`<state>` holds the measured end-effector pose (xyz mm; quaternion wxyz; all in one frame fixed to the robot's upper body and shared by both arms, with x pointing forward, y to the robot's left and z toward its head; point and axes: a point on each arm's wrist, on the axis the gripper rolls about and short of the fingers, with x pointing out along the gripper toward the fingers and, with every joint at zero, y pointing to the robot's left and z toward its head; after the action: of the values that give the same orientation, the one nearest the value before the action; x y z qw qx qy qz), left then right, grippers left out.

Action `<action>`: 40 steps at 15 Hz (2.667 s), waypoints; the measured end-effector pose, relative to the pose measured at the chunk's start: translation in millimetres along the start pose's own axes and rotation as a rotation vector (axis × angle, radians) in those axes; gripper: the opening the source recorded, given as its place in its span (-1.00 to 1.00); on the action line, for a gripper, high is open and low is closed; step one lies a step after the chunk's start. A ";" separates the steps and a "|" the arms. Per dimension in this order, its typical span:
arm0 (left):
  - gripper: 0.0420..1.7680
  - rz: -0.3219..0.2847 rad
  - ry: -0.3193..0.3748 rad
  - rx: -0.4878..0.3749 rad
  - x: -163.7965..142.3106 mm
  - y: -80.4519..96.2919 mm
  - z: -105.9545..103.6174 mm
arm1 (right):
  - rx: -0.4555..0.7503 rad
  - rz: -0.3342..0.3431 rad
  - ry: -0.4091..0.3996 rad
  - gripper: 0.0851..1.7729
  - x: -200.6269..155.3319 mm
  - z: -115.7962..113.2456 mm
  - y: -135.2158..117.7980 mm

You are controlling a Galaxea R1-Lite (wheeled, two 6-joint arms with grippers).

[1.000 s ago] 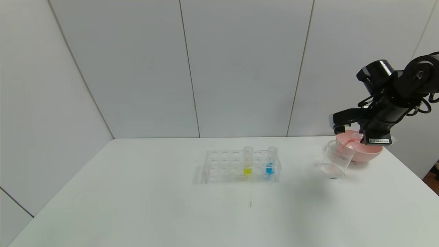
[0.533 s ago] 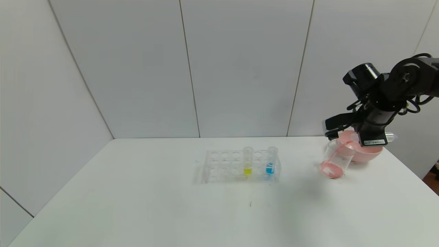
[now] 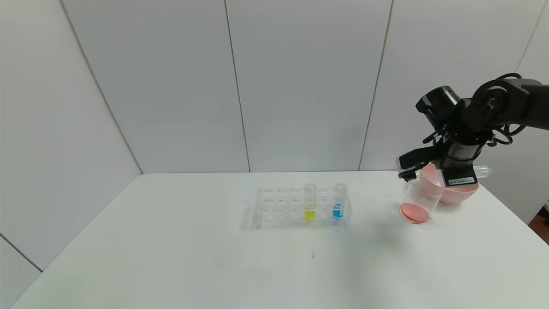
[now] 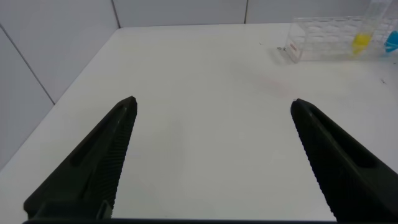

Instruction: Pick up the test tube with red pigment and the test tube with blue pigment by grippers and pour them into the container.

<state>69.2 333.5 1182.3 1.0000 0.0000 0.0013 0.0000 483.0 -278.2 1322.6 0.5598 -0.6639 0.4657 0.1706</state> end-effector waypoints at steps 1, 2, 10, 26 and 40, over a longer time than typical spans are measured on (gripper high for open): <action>1.00 0.000 0.000 0.000 0.0 0.0 0.0 | -0.002 0.000 0.002 -0.57 0.4 0.2 0.1; 1.00 0.000 0.000 0.000 0.0 0.0 0.0 | -0.003 -0.001 0.010 -0.57 0.6 0.1 0.0; 1.00 0.000 0.000 0.000 0.0 0.0 0.0 | 0.078 0.014 -0.113 -0.57 -3.7 -16.3 -4.0; 1.00 0.000 0.000 0.000 0.0 0.0 0.0 | 1.109 0.189 -0.928 -0.57 -39.4 -109.6 -4.9; 1.00 0.000 0.000 0.000 0.0 0.0 0.0 | 1.360 -0.098 -1.221 -0.57 -24.0 -118.0 65.4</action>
<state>69.2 333.5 1182.3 1.0000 0.0000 0.0013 0.0000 383.1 -370.5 1339.5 0.9858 -0.0047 0.0601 0.1570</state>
